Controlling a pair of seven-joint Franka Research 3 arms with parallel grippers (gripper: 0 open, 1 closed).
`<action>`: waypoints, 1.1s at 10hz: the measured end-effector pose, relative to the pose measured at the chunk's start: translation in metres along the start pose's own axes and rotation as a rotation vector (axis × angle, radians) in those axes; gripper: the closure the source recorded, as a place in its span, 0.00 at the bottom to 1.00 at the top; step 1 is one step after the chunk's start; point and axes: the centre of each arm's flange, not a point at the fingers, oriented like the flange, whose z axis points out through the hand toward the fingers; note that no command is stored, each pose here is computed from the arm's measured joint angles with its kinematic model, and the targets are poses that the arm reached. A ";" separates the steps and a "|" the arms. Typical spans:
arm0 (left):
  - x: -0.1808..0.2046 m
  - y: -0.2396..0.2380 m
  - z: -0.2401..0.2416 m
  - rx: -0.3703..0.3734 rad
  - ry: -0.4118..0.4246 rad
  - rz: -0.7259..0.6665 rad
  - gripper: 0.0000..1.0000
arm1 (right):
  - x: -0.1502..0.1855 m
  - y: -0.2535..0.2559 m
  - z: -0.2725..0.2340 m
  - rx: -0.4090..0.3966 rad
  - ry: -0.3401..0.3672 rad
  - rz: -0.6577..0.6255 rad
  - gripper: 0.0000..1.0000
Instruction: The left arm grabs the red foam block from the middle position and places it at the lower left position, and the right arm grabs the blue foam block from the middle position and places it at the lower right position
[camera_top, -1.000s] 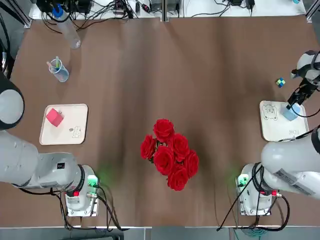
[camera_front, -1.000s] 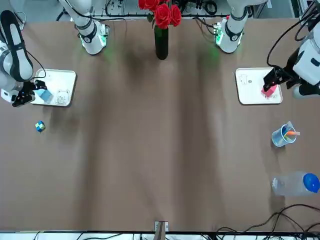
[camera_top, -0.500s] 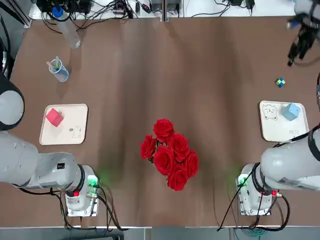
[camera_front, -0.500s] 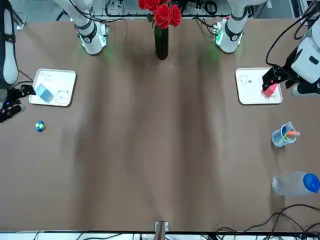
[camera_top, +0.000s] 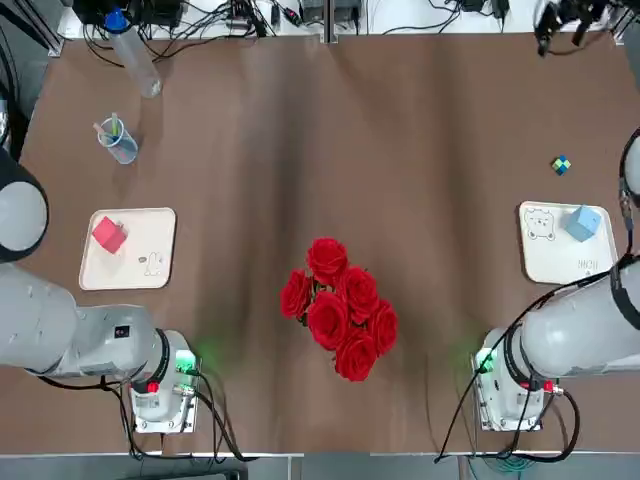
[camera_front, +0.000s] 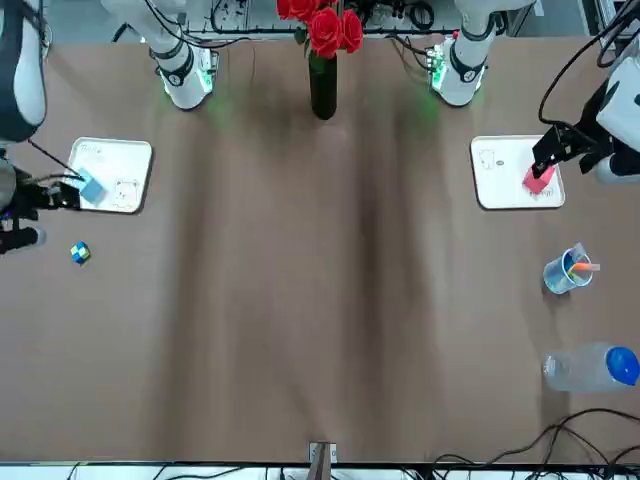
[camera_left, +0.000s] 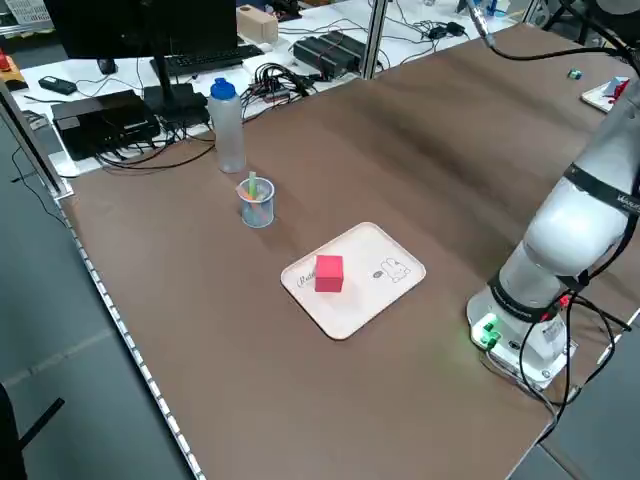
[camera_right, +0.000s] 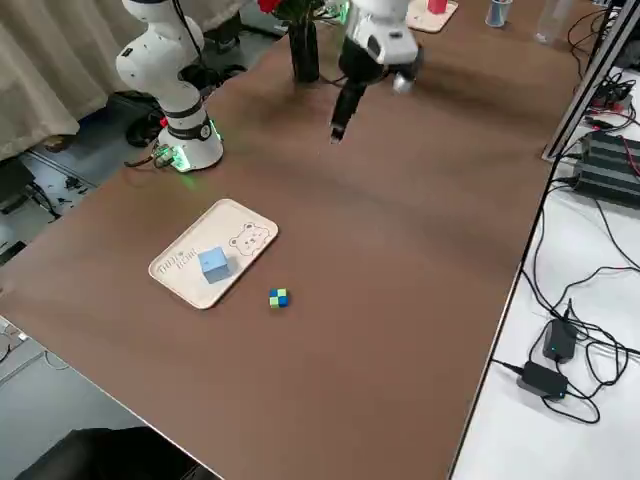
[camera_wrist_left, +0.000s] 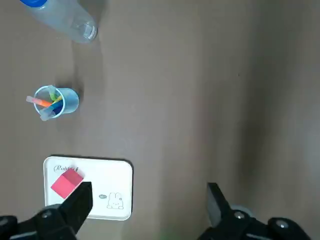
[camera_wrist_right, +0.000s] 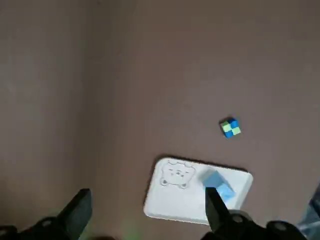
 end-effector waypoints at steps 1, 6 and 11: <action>0.000 0.001 0.000 0.000 0.000 0.001 0.00 | -0.004 -0.003 -0.016 0.038 0.038 0.063 0.00; 0.003 -0.002 -0.001 -0.003 0.017 -0.005 0.00 | -0.036 0.032 -0.063 0.089 0.143 0.156 0.00; 0.003 -0.001 -0.004 -0.005 0.027 -0.003 0.00 | -0.034 0.017 -0.081 0.058 0.192 0.137 0.00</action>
